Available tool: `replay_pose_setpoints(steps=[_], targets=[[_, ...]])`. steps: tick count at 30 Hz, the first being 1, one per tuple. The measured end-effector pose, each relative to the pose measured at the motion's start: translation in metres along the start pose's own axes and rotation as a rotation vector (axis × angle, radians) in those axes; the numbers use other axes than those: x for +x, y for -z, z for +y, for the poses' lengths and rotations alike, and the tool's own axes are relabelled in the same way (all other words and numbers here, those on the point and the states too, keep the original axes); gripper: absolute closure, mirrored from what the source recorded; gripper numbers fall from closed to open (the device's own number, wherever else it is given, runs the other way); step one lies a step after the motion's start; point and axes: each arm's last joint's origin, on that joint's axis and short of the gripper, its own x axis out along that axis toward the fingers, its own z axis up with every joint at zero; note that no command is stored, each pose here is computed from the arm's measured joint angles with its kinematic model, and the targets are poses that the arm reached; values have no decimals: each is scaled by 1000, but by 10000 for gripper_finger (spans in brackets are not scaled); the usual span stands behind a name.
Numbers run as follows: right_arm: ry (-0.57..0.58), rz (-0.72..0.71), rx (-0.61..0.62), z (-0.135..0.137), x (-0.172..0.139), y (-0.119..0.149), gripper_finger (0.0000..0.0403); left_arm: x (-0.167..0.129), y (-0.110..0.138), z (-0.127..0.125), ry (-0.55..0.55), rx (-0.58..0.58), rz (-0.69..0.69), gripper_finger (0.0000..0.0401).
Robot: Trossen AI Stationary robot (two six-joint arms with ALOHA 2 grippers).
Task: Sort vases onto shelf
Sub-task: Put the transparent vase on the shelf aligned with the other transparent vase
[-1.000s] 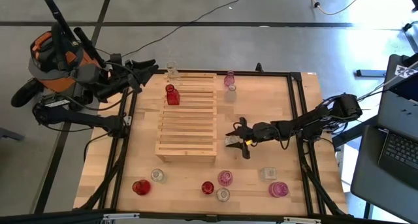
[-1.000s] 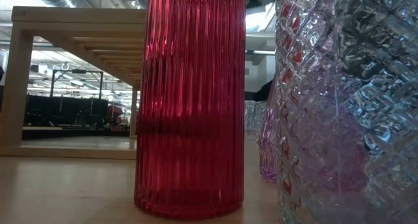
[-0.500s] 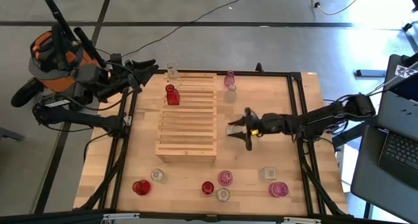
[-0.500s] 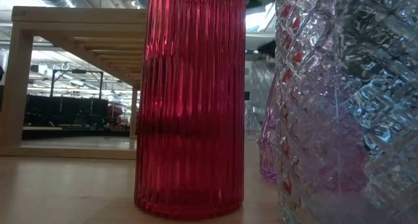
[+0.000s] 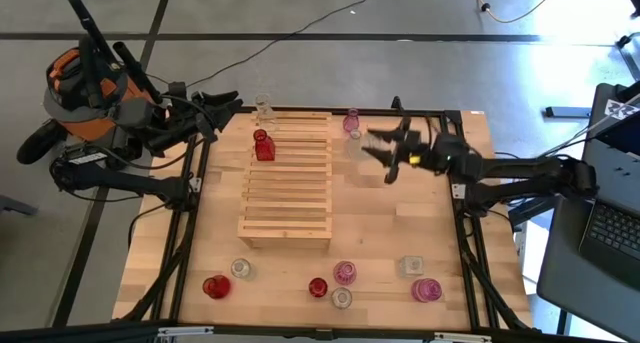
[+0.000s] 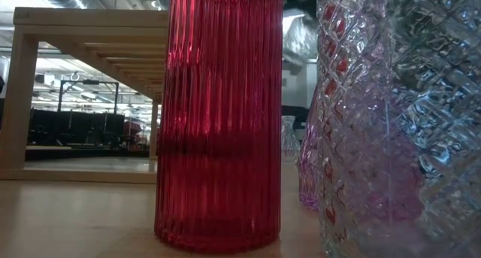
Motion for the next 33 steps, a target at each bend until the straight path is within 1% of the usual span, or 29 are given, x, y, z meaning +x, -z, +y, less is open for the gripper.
replay_pose_setpoints(steps=[3, 5, 9, 11, 14, 18, 23, 28, 33], targets=[[-13, -54, -55, -11, 15, -21, 248, 0, 0, 0, 0, 0, 0, 126], [-31, -47, -89, -21, 29, -31, 248, 0, 0, 0, 0, 0, -1, 126], [-106, 53, -120, -40, 68, -44, 248, 0, 0, 0, 0, 0, 0, 126], [-166, 116, -128, -45, 89, -44, 248, 0, 0, 0, 0, 0, 0, 126], [-222, 175, -148, -48, 118, -45, 248, 0, 0, 0, 0, 0, 0, 126], [-269, 234, -173, -52, 154, -48, 248, 0, 0, 0, 0, 0, -1, 126], [-315, 348, -185, -57, 195, -38, 248, 0, 0, 0, 0, 0, 0, 126], [-335, 418, -209, -62, 222, -35, 248, 0, 0, 0, 0, 1, 0, 126], [-348, 438, -199, -66, 241, -27, 248, 0, 0, 0, 0, 0, 0, 126]])
